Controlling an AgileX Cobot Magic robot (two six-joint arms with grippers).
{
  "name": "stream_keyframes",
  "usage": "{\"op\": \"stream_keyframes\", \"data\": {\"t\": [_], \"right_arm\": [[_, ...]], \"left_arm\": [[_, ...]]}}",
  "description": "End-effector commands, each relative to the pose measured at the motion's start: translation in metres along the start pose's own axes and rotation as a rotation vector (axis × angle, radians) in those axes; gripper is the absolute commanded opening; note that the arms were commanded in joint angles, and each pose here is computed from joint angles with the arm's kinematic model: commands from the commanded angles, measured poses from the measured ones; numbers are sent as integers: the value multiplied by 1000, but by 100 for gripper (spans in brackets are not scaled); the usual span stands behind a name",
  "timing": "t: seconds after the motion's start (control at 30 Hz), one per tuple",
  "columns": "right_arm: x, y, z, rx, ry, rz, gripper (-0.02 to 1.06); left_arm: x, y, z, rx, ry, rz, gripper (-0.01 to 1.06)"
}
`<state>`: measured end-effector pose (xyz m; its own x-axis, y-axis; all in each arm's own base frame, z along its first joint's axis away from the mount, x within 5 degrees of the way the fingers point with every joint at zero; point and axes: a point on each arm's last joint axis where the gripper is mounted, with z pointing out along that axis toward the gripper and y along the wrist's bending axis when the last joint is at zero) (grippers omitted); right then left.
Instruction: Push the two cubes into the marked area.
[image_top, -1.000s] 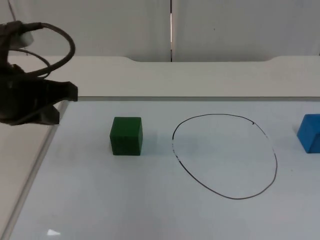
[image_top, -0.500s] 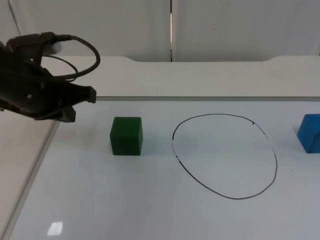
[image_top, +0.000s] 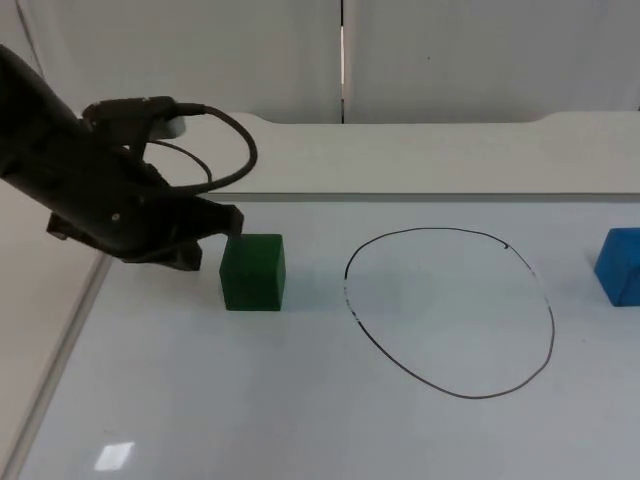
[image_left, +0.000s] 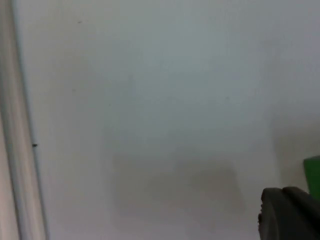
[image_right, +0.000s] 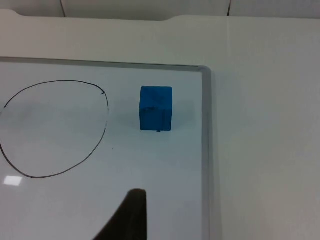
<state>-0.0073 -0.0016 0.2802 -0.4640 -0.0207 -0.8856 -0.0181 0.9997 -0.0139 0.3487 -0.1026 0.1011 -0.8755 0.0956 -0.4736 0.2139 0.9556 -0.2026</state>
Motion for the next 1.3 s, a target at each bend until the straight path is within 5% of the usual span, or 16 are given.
{"op": "stream_keyframes", "data": {"t": [0.0,0.53,1.27], "right_arm": [[0,0,0,10,-6,-8,105],[0,0,0,10,-6,-10,105],[0,0,0,10,-6,-10,105]], "left_arm": [[-1,-4,1,-3,-10,14,0],[6,-8,12,12,24,-33,0],[10,-32,17,15,11,39,0]]}}
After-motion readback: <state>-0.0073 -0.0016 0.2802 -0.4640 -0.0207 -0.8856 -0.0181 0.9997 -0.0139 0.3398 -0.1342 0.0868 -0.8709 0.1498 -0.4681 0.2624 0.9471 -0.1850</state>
